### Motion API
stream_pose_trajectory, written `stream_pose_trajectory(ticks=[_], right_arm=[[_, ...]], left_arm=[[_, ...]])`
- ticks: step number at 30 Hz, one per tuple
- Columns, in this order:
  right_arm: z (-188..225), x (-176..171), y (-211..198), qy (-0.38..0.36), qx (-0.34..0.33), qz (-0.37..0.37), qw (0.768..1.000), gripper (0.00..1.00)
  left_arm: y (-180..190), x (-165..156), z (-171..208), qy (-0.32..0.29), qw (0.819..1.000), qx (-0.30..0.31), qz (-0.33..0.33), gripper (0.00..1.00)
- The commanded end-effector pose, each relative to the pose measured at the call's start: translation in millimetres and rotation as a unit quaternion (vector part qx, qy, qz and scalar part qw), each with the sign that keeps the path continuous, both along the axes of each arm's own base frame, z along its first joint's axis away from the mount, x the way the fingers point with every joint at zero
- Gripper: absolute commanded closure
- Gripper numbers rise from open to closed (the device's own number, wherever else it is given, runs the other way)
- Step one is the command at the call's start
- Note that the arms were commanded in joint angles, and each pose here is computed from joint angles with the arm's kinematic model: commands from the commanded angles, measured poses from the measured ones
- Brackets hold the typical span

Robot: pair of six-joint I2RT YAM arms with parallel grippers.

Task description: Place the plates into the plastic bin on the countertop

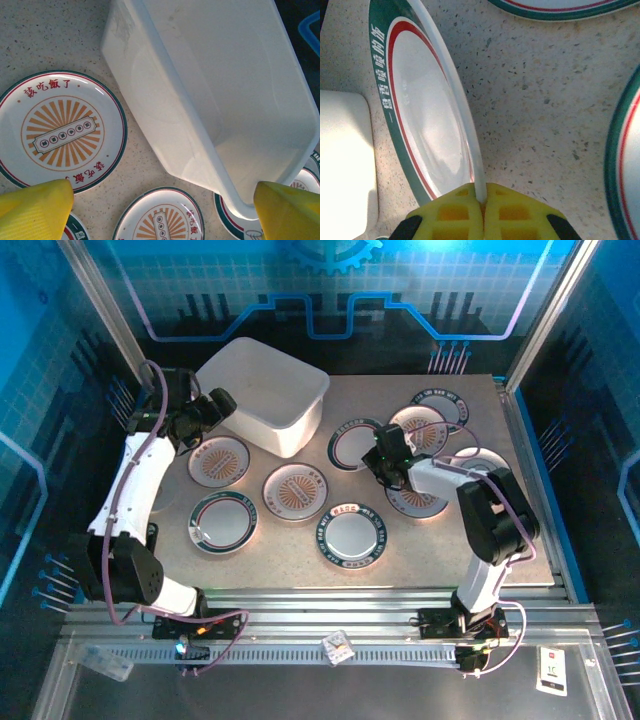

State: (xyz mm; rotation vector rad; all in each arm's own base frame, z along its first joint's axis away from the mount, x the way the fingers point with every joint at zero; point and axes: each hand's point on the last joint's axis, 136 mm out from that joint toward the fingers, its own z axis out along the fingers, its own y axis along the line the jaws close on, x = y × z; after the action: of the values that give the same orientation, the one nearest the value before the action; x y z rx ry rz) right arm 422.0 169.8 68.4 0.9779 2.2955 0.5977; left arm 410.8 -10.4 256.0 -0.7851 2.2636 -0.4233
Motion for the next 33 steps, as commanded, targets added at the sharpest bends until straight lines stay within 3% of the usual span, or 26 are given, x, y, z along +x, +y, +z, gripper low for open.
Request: stream_pose_trajectory(ticks=[1, 5, 11, 19, 27, 33], right_arm=[[30.2, 2.5, -4.2, -0.047, -0.007, -0.001, 0.999, 1.00], [46.3, -2.0, -6.5, -0.069, -0.010, 0.014, 0.997, 1.00], [82.2, -13.9, -19.5, -0.114, -0.019, 0.025, 0.993, 1.00], [118.7, -45.0, -62.9, -0.145, -0.044, 0.019, 0.988, 1.00], [130.7, -78.1, -108.6, -0.148, -0.077, 0.001, 0.986, 1.00], [122.8, -91.7, -123.0, -0.141, -0.072, -0.010, 0.987, 1.00]], left_arm=[[-19.2, -4.3, 11.4, -0.015, 0.997, 0.032, -0.068, 0.06], [-54.1, 5.1, 27.7, -0.046, 0.976, 0.119, -0.175, 0.05], [-100.6, 28.0, 18.4, -0.024, 0.928, 0.219, -0.299, 0.04], [-146.8, 65.7, -9.9, 0.019, 0.878, 0.269, -0.395, 0.05], [-172.8, 66.4, -43.8, 0.059, 0.862, 0.251, -0.437, 0.07], [-178.6, 63.7, -65.7, 0.095, 0.860, 0.245, -0.436, 0.09]])
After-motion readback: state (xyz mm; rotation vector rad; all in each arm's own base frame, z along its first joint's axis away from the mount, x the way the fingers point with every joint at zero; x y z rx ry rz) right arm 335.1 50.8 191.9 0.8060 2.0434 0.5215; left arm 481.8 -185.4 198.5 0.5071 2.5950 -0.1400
